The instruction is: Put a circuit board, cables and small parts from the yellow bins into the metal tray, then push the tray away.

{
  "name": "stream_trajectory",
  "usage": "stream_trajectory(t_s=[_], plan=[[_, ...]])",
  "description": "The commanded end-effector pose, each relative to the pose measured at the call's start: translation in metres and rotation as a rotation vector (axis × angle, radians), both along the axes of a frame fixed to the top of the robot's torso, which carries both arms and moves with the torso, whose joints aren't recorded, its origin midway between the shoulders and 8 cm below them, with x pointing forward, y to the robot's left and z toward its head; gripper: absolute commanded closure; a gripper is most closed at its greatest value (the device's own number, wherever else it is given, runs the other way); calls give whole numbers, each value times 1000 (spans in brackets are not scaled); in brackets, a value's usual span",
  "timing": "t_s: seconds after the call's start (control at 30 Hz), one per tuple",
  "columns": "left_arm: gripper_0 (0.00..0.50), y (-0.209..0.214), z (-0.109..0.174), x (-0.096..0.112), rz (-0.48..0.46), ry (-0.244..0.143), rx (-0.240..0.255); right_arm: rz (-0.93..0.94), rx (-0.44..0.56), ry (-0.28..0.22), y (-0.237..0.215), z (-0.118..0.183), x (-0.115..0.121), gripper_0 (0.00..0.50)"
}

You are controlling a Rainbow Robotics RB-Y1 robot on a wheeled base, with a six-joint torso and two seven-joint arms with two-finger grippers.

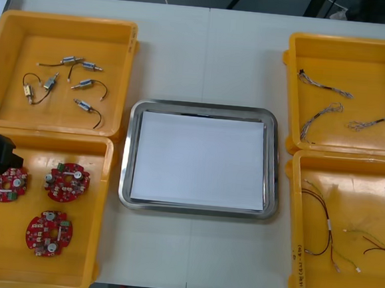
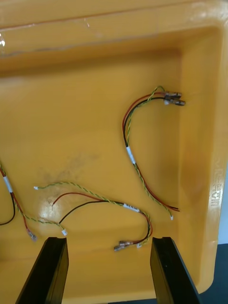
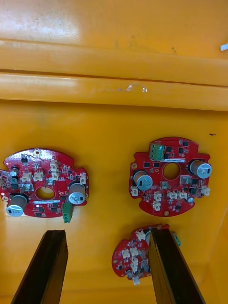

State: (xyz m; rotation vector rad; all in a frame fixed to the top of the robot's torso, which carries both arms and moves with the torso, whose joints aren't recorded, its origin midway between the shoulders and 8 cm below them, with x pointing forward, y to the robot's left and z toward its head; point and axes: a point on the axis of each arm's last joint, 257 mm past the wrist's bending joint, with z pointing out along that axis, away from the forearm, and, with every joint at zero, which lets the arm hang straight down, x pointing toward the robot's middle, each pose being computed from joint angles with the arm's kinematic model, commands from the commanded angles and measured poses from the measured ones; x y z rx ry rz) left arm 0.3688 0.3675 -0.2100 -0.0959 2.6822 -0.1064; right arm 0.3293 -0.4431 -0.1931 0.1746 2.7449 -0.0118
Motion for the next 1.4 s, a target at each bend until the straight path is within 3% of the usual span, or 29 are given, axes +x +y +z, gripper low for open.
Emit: stream_trajectory(t_s=[0.03, 0.57, 1.4], plan=[[0, 3, -27, -9, -39, 21, 27, 46, -88, -27, -16, 7, 6, 0], [0, 5, -60, -4, -34, 8, 35, 54, -48, -65, -26, -22, 29, 0], [0, 14, -91, 2, -29, -12, 42, 81, -36, -71, -32, -61, 29, 0]])
